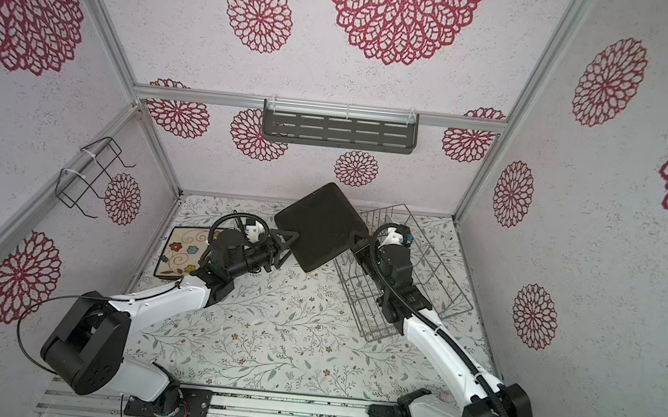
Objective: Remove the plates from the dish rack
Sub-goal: 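Pass the dark plate from the right gripper to the left gripper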
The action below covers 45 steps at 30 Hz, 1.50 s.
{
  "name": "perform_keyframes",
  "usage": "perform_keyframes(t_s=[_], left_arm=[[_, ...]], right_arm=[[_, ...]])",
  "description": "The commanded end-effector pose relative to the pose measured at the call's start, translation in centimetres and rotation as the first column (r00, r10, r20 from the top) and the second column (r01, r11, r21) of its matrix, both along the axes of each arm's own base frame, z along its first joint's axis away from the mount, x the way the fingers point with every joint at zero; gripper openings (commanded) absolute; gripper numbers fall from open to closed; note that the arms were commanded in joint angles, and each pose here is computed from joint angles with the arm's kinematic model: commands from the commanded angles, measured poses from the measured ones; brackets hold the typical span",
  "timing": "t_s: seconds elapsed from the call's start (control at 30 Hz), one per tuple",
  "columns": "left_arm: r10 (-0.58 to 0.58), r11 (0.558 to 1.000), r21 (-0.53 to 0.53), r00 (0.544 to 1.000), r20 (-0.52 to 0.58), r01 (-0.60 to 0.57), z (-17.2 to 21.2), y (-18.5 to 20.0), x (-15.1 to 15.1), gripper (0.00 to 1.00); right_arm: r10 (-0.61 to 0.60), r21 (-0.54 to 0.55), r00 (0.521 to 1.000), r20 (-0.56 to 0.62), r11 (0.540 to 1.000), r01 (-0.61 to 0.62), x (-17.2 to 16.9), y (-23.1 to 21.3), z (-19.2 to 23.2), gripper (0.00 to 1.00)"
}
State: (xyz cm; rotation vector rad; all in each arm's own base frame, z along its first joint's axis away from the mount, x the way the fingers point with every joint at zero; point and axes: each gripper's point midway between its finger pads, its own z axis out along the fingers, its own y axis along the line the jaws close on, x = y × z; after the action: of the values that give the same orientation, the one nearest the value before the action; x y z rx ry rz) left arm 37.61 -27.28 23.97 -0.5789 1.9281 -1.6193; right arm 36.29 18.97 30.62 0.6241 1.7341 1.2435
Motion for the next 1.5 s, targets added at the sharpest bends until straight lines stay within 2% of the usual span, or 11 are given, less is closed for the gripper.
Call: perform_keyframes(t_s=[0.0,0.2,0.33,0.67,0.83,0.9,0.97,1.1,1.13,1.27,1.47], left_arm=[[-0.004,0.999,-0.037,0.998,0.063,0.006,2.0,-0.7,0.4,0.62],[-0.007,0.999,-0.046,0.998,0.069,0.011,2.2,-1.0,0.5,0.6],[-0.01,0.997,-0.07,0.997,0.076,0.015,2.5,-1.2,0.8,0.53],[-0.015,0.996,-0.091,0.996,0.083,0.023,3.2,-1.5,1.0,0.18],[-0.007,0.995,-0.094,0.997,0.079,0.014,3.1,-1.1,1.0,0.09],[-0.006,0.995,-0.094,0.997,0.083,0.014,3.2,-1.0,0.9,0.0],[-0.004,0.995,-0.095,0.996,0.086,0.012,3.4,-0.9,0.9,0.0],[0.008,0.996,-0.088,0.995,0.102,0.001,4.1,0.1,0.8,0.0],[0.012,0.997,-0.082,0.994,0.104,-0.004,4.2,0.4,0.8,0.0],[0.056,0.996,-0.071,0.991,0.119,-0.048,5.2,3.0,1.2,0.0],[0.166,0.986,-0.046,0.977,0.137,-0.161,6.4,10.3,1.5,0.0]], right_arm=[[0.003,0.199,0.954,0.299,0.978,-0.065,-2.4,-0.5,11.7,0.0],[-0.008,0.205,0.957,0.288,0.977,-0.053,-2.7,-0.9,11.4,0.0],[0.005,0.228,0.956,0.293,0.971,-0.075,-3.1,-0.5,11.7,0.0],[-0.012,0.213,0.964,0.264,0.976,-0.046,-3.1,-0.7,11.2,0.0],[-0.012,0.209,0.966,0.258,0.977,-0.044,-3.1,-0.7,10.9,0.0],[-0.004,0.204,0.965,0.261,0.978,-0.051,-3.1,-0.6,10.9,0.0],[0.007,0.2,0.963,0.269,0.978,-0.063,-3.3,-0.4,11.0,0.1],[-0.007,0.202,0.959,0.282,0.978,-0.052,-3.5,-0.8,11.1,0.6],[-0.013,0.205,0.958,0.285,0.978,-0.048,-3.6,-0.9,11.1,0.67],[-0.013,0.205,0.961,0.277,0.978,-0.046,-3.5,-0.9,10.7,0.76],[-0.017,0.209,0.965,0.263,0.977,-0.039,-3.5,-1.0,9.5,0.79]])
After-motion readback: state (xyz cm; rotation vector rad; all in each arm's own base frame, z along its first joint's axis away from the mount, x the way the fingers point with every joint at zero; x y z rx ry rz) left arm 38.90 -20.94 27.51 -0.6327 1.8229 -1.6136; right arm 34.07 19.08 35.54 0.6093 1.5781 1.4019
